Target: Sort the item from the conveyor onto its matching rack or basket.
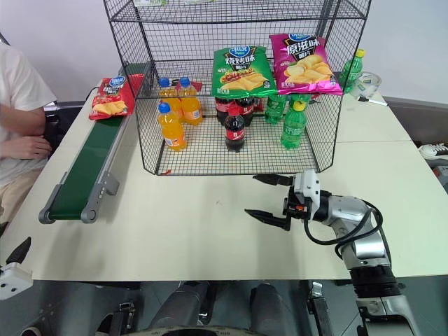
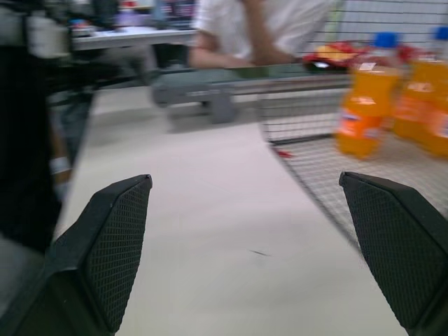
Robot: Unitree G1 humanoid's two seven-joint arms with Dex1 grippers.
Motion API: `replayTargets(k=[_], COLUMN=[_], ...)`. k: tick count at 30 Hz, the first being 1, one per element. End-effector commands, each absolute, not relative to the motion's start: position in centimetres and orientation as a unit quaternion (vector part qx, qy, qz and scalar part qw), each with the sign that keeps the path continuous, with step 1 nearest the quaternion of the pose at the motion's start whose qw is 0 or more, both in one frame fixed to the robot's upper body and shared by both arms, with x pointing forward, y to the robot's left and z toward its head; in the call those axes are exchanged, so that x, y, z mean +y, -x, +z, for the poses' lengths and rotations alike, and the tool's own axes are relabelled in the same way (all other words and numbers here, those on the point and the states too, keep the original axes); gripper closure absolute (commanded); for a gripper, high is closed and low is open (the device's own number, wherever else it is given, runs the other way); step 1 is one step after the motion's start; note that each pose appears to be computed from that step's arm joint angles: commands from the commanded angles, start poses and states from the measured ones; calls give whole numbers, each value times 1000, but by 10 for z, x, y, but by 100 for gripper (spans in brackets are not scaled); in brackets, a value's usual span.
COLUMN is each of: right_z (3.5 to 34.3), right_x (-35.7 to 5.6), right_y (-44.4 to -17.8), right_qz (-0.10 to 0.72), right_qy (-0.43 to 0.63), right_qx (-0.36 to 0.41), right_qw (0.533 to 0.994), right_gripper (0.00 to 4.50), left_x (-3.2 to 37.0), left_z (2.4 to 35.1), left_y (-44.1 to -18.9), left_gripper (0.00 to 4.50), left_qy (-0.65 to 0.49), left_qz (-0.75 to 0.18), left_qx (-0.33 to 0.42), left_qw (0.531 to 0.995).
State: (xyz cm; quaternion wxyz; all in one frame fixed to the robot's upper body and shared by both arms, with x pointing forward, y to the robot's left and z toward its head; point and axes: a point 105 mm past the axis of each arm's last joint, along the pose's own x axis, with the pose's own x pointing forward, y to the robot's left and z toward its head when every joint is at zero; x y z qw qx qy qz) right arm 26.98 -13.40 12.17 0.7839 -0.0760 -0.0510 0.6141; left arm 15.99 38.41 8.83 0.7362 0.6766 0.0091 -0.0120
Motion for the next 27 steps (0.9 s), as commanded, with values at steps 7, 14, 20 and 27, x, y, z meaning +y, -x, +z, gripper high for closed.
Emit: replayTargets(k=[7,14,20,27], right_z=[128,130,131,130], right_x=[-121,-121,-124,-125], right_y=[-259,-264,-265,-267], right_qz=[640,629,625,622], right_qy=[83,85,92,94], right_qx=[-61,-66,-65,-65], right_qw=[761,770,772,775], right_gripper=[0,0,0,0], left_x=[383,375,372,366], left_z=[84,78,74,72], left_y=[-170,-178,-184,-195], left_gripper=[127,127,127,127], left_qy=[-692,-691,-692,-689], left_qz=[-11,-21,-22,-22], left_qx=[-4,-17,-19,-30], left_qw=[722,722,722,724])
